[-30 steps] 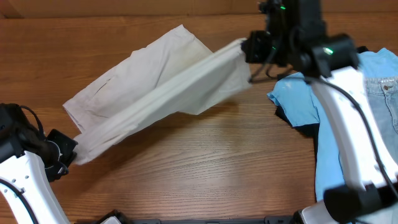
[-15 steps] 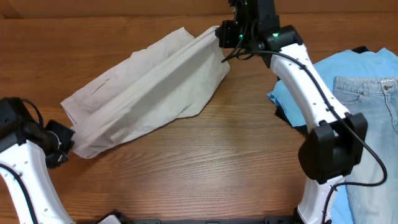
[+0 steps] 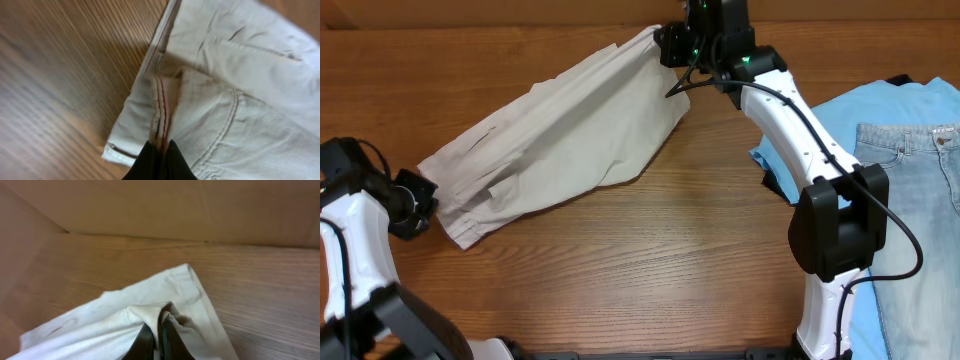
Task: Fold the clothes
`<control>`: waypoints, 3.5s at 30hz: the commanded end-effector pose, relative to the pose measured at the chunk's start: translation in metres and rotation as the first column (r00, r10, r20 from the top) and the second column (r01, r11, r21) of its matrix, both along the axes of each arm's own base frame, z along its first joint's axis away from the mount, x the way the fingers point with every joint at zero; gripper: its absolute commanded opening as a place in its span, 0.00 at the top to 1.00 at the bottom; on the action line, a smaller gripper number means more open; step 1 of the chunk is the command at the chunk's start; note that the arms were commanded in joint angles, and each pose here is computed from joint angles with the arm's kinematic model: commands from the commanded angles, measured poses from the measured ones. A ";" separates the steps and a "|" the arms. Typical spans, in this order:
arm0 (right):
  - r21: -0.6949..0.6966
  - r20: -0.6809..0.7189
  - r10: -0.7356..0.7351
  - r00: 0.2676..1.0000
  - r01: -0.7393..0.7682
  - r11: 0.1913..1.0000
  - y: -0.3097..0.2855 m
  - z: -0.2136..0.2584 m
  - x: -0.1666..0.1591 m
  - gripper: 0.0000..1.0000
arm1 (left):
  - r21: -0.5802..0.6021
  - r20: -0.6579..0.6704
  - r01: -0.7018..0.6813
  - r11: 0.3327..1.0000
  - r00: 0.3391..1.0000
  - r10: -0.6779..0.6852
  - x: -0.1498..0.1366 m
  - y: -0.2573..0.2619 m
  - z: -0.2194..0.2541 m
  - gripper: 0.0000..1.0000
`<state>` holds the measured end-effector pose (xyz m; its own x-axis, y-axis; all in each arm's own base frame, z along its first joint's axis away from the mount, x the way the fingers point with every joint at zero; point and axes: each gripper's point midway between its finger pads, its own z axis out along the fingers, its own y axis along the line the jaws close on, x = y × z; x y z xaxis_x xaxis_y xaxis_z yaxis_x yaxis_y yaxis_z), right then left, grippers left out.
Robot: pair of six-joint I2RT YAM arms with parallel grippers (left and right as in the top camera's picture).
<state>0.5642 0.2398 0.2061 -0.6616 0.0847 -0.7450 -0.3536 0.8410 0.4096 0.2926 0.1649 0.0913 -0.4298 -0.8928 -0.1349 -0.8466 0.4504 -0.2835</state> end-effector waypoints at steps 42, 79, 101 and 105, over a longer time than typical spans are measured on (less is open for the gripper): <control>-0.203 -0.479 -0.090 0.873 -0.011 0.979 -0.080 -0.110 -0.067 0.39 | 0.056 0.308 0.819 0.571 0.530 -0.790 0.074 -0.126 0.035 0.96; -0.228 -0.633 -0.104 0.767 -0.056 0.972 -0.087 -0.165 -0.116 0.28 | 0.342 0.205 0.894 0.291 0.231 -0.951 0.175 -0.190 0.075 0.84; -0.231 -0.653 -0.109 0.749 -0.059 0.971 -0.089 -0.166 -0.122 0.26 | 0.574 -0.162 0.733 0.365 0.538 -0.827 0.261 -0.209 -0.045 0.96; -0.232 -0.656 -0.110 0.746 -0.061 0.971 -0.089 -0.167 -0.123 0.25 | 0.608 0.026 0.658 0.444 0.542 -0.840 0.297 -0.200 0.019 0.91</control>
<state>0.4409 0.1494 0.0272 -0.9953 -0.0029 -0.0964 -0.0340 0.9461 0.3220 0.5571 -0.0707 0.0490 -0.8233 0.1665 -0.5426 0.1575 0.9855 0.0635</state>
